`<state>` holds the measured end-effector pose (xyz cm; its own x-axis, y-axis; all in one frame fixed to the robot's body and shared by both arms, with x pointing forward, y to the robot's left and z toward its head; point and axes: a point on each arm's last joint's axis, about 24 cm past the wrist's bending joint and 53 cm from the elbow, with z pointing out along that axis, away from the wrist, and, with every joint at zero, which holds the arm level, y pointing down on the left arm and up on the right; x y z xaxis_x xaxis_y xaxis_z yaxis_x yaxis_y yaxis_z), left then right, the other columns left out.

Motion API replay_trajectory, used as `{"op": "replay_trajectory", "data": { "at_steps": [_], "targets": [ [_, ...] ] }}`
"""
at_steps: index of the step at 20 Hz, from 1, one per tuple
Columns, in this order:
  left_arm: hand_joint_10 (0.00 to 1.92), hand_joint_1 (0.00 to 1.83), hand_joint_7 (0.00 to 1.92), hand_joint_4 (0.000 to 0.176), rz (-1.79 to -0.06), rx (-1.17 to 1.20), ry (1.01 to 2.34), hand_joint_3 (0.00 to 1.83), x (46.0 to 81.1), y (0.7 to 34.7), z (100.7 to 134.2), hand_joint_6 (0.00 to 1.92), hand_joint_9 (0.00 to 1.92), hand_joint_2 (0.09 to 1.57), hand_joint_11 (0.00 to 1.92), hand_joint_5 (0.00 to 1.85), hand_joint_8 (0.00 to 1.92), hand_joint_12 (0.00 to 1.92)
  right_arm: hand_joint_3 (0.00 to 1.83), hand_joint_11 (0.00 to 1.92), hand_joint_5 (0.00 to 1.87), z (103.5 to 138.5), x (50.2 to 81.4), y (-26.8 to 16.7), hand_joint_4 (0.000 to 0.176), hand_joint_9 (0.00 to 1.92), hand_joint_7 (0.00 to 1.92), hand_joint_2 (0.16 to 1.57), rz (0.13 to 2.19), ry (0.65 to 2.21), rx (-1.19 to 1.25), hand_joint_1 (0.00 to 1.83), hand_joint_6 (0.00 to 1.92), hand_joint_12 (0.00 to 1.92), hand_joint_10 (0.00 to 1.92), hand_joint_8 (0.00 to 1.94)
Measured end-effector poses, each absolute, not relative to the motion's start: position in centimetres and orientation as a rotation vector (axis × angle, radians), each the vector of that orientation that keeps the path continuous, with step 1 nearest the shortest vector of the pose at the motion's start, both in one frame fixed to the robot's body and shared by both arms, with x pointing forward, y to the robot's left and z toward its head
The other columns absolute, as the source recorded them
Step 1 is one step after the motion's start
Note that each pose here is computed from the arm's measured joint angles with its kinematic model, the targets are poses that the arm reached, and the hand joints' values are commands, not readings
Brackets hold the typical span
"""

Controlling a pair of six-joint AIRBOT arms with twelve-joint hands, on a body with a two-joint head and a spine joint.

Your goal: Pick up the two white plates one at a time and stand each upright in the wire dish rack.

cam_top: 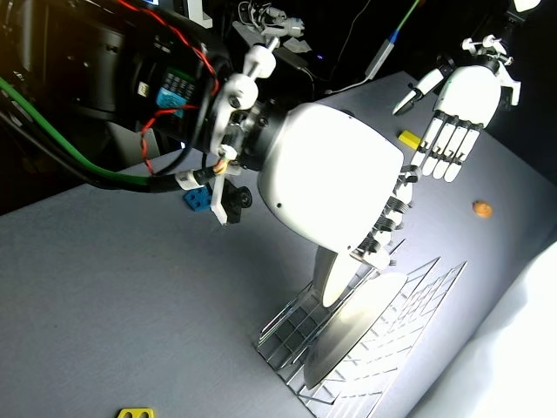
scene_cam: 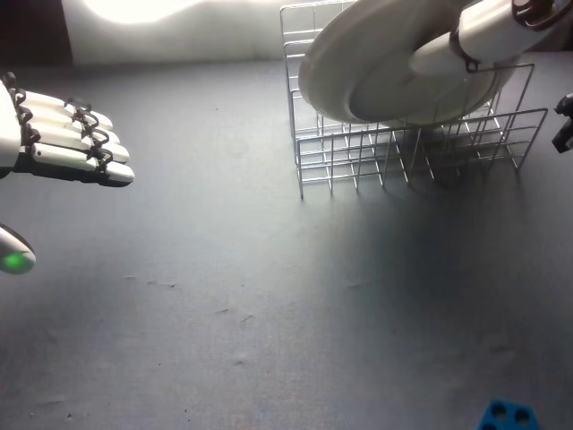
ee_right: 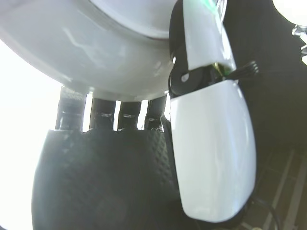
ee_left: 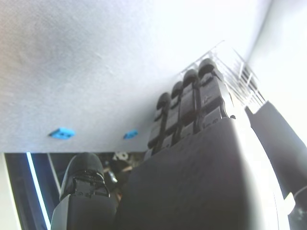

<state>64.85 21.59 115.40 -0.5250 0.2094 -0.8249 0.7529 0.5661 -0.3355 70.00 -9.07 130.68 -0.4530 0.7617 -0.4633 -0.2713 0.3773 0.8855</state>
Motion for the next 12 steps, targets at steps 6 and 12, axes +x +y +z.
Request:
{"op": "replay_trajectory", "data": {
  "at_steps": [6, 12],
  "targets": [
    [0.0, 0.0, 0.0, 0.0, -0.91, 0.773, 2.033, 0.0, 64.8, 21.3, 115.3, 0.0, 0.0, 1.14, 0.0, 0.0, 0.0, 0.0, 0.0, 0.7, 0.91, 129.8, 71.0, -9.5, 0.0, 0.91, 0.93, 1.13, 1.256, 1.641, 0.455, 1.37, 1.13, 0.93, 1.19, 0.93],
    [0.0, 0.0, 0.0, 0.0, -0.91, 0.774, 2.034, 0.0, 64.8, 21.3, 115.3, 0.0, 0.0, 1.15, 0.0, 0.0, 0.0, 0.0, 0.0, 0.67, 0.95, 128.2, 71.8, -9.7, 0.0, 1.01, 0.94, 1.14, 1.225, 1.668, 0.464, 1.22, 1.11, 0.87, 0.32, 0.99]
  ]
}}
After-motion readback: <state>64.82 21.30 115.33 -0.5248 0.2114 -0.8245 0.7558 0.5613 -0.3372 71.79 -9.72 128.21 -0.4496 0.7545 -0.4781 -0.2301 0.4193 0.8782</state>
